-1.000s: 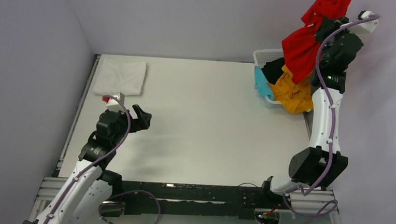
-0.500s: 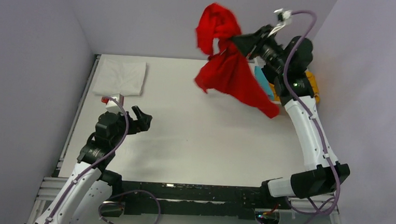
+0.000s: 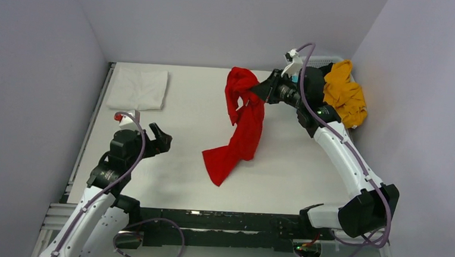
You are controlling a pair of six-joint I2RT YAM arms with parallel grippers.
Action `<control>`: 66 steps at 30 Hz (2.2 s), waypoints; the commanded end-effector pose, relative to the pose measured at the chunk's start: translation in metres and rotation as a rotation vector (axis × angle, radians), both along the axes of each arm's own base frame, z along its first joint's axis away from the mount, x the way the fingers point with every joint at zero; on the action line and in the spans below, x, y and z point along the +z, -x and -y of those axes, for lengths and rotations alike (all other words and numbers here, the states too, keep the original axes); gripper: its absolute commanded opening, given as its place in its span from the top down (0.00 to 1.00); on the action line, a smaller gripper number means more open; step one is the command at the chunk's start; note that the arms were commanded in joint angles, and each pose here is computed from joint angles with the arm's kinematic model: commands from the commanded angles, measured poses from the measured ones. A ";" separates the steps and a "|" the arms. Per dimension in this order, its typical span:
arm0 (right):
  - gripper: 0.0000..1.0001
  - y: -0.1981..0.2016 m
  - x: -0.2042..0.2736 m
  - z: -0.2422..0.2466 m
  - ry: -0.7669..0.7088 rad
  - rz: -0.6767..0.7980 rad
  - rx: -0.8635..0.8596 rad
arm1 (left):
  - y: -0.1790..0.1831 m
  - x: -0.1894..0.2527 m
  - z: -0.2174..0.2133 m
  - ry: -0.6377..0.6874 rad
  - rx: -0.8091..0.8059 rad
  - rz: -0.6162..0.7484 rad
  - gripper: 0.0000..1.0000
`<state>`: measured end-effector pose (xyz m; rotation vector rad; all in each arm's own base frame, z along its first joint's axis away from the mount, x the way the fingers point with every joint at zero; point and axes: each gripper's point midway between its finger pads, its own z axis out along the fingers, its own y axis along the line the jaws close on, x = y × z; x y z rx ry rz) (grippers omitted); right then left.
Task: Fold and stack the t-shirts
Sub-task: Move the tshirt to the center of the board, then flatten out the tshirt
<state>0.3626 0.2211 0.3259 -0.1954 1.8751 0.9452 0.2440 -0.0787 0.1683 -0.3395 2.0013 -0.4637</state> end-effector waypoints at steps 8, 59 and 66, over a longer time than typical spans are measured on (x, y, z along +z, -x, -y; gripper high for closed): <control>1.00 -0.001 -0.001 -0.065 -0.010 -0.031 0.134 | 0.003 -0.034 0.032 0.096 -0.126 -0.121 0.01; 0.02 0.019 -0.166 0.155 0.243 -0.260 -0.656 | 0.019 -0.174 0.177 -0.620 -0.260 -0.668 1.00; 0.10 0.016 -0.182 0.119 0.216 -0.323 -0.456 | -0.001 -0.088 0.094 -0.538 0.025 -0.451 1.00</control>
